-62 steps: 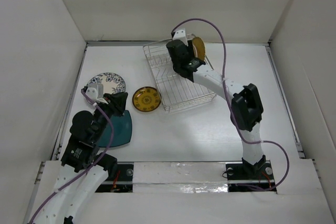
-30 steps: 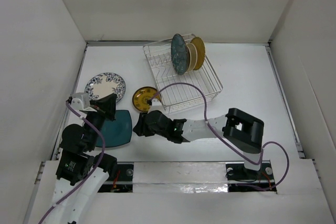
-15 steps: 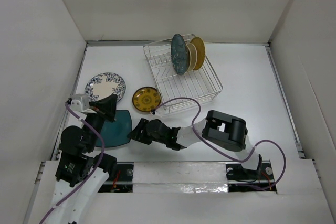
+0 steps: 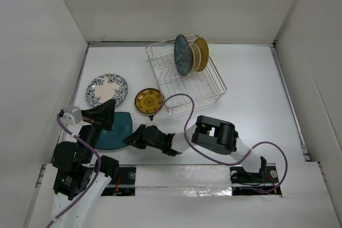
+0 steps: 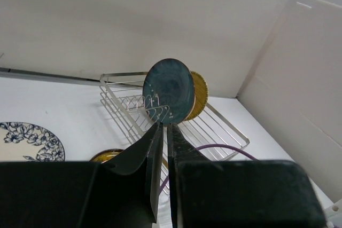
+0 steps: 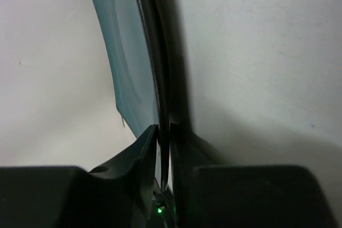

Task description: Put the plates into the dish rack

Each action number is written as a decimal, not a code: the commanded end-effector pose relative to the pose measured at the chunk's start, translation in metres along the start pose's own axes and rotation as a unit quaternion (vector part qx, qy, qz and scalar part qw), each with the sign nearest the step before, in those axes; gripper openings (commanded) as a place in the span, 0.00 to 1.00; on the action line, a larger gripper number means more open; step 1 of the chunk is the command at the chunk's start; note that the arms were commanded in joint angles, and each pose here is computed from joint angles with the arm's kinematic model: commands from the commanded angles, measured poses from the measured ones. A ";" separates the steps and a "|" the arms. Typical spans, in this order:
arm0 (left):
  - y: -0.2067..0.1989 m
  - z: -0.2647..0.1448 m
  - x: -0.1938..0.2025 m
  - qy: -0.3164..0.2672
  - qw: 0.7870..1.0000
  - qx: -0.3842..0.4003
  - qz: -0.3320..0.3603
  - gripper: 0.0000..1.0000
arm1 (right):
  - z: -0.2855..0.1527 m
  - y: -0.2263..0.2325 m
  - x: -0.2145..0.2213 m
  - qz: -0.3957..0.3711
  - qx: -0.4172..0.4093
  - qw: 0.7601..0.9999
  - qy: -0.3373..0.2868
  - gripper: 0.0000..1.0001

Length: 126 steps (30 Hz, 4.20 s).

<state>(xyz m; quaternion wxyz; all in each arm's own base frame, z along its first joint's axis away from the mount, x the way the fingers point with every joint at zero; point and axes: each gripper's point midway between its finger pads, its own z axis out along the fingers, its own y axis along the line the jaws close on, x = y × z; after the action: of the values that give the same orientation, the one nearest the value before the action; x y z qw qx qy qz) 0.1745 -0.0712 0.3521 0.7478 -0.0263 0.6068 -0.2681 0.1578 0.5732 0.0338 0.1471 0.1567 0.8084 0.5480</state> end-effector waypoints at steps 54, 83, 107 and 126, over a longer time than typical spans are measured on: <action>-0.008 0.016 0.004 0.018 1.000 0.020 0.014 0.23 | -0.238 0.233 -0.459 -0.484 0.231 0.770 -0.347 0.00; -0.004 0.021 0.010 0.030 0.999 0.009 0.014 0.23 | -0.256 0.219 -0.463 -0.479 0.319 0.720 -0.388 0.00; 0.014 0.031 0.020 0.048 0.998 -0.040 0.007 0.22 | -0.178 0.133 -0.464 -0.482 0.375 0.732 -0.301 0.00; 0.051 0.060 0.084 0.171 0.972 -0.159 -0.034 0.20 | -0.234 0.222 -0.416 -0.500 0.247 0.745 -0.365 0.59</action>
<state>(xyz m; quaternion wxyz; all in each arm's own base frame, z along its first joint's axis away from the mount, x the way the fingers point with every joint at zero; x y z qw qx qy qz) 0.2516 -0.0814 0.2662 0.6152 -0.0896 0.7602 -0.1885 0.4804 0.2775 0.2712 0.5632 -0.0749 0.8228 0.0122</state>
